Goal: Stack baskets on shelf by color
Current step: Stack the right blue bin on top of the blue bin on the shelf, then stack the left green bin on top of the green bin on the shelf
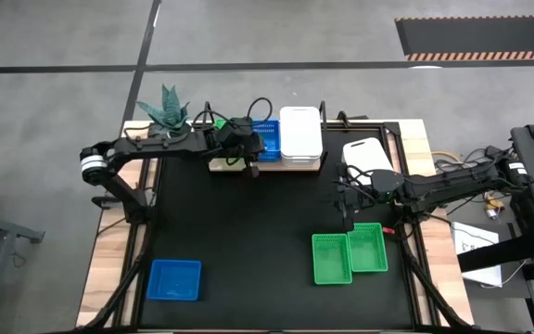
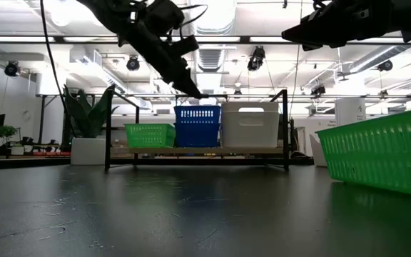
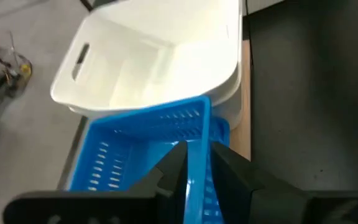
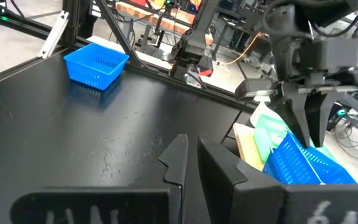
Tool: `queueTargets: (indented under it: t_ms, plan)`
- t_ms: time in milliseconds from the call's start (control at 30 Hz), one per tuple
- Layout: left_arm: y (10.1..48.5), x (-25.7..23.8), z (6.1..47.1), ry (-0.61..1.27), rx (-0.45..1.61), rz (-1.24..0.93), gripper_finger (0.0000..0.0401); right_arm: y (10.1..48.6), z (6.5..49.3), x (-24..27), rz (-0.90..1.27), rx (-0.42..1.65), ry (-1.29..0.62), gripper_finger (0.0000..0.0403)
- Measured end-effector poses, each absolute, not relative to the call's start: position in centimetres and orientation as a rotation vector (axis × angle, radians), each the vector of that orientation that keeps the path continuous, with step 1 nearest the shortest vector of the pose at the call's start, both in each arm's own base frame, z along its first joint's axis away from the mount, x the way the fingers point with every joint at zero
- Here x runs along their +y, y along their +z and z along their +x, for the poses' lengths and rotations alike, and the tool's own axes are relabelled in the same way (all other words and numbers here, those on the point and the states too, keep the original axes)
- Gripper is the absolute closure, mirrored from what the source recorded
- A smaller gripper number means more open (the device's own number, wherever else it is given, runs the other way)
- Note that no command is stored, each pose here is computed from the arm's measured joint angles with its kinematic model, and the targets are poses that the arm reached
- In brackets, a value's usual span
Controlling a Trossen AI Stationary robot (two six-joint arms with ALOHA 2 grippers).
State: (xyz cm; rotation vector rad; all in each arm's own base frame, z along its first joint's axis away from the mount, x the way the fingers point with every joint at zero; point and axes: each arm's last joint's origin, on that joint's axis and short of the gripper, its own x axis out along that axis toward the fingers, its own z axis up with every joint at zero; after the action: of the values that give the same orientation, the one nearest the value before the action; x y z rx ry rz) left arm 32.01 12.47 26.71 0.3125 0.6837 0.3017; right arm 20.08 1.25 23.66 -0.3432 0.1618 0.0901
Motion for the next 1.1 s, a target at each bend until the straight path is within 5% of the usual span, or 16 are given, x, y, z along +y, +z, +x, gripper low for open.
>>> queueTargets:
  t_ms: [167,733,1100]
  plan:
    - [26.8,12.6,31.9,0.298,0.682,0.344,0.0395,23.7,20.1,1.3,-0.344,0.162,0.091,0.0374]
    - [25.4,12.4,32.1,0.296,0.681,0.333,0.0401,23.7,20.1,1.3,-0.341,0.163,0.09,0.0374]
    - [27.3,4.7,33.1,0.131,0.566,0.273,0.0401,23.6,20.1,1.3,-0.337,0.172,0.092,0.0374]
